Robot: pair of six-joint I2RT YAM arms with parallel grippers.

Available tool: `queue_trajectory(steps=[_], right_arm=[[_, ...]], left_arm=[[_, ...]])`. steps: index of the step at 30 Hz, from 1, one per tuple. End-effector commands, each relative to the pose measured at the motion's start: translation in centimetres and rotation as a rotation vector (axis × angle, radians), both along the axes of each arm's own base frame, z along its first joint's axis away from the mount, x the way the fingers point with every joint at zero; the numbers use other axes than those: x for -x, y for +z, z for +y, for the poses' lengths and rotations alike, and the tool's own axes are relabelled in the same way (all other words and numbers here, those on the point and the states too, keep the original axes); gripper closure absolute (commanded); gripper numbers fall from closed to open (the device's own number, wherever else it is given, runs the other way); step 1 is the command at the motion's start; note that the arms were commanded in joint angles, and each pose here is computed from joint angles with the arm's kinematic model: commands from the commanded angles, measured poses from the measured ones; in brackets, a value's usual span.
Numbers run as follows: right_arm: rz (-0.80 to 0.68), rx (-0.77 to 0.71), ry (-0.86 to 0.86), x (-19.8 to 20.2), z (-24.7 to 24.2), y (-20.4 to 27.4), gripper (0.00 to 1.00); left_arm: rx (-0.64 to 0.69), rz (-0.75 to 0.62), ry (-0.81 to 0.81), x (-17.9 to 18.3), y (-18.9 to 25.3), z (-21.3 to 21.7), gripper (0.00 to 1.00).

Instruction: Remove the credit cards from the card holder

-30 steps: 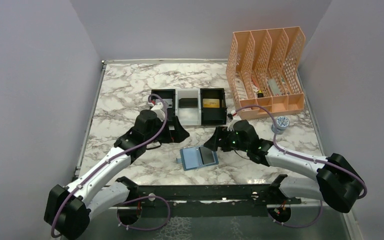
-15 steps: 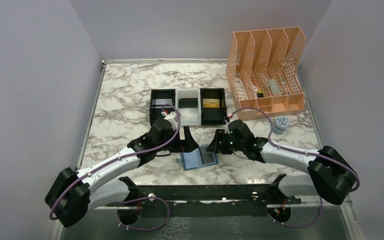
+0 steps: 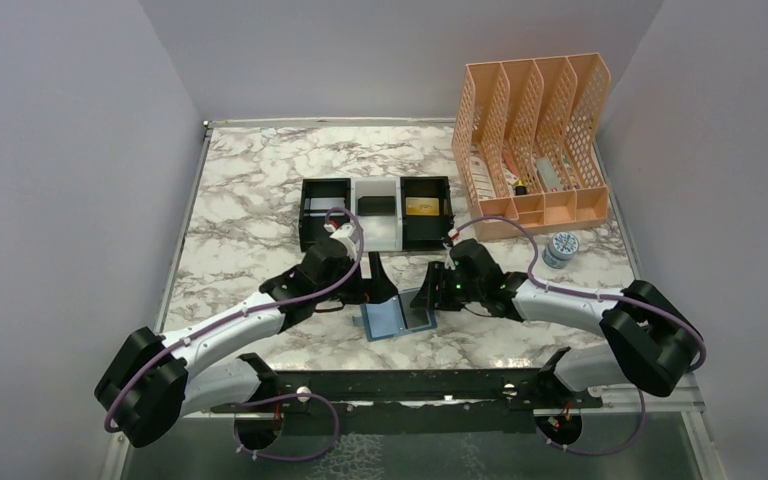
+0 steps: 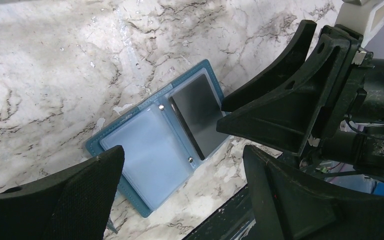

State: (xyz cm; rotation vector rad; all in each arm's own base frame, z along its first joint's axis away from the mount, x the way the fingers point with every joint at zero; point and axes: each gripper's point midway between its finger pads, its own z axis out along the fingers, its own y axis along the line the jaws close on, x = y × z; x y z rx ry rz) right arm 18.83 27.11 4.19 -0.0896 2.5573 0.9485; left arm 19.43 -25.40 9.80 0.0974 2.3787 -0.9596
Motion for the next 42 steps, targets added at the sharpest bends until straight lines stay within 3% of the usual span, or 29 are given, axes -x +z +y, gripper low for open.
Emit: queue_trajectory(steps=[1,7,8,9,10,21,30,42], right_arm=[[-0.008,-0.012,0.023,-0.5,0.8,0.6,0.56],[0.009,0.005,0.020,-0.3,0.6,0.0,0.59],[0.009,0.008,0.017,-0.3,0.6,0.0,0.59],[0.010,0.013,0.015,-0.3,0.5,-0.1,0.59],[0.014,0.021,0.013,-0.2,0.3,-0.2,0.60],[0.015,0.042,-0.007,-0.2,-0.2,-0.6,0.63],[0.028,0.043,-0.012,0.1,-0.4,-0.9,0.66],[0.033,0.046,-0.011,0.1,-0.4,-0.9,0.67]], left_arm=[[0.014,-0.009,0.003,-0.4,0.3,-0.5,0.09],[0.013,0.004,-0.013,-0.2,-0.2,-0.9,0.09],[-0.078,-0.111,-0.119,-0.5,-0.9,-0.4,0.09],[0.004,0.019,-0.014,-0.1,-0.6,-1.1,0.22],[0.012,0.040,0.000,0.0,-0.7,-1.3,0.28],[-0.011,0.085,0.043,0.2,-2.5,-2.7,0.46],[0.055,0.123,0.068,0.3,-4.1,-4.6,0.54],[-0.019,0.173,0.078,1.3,-7.2,-3.6,0.61]])
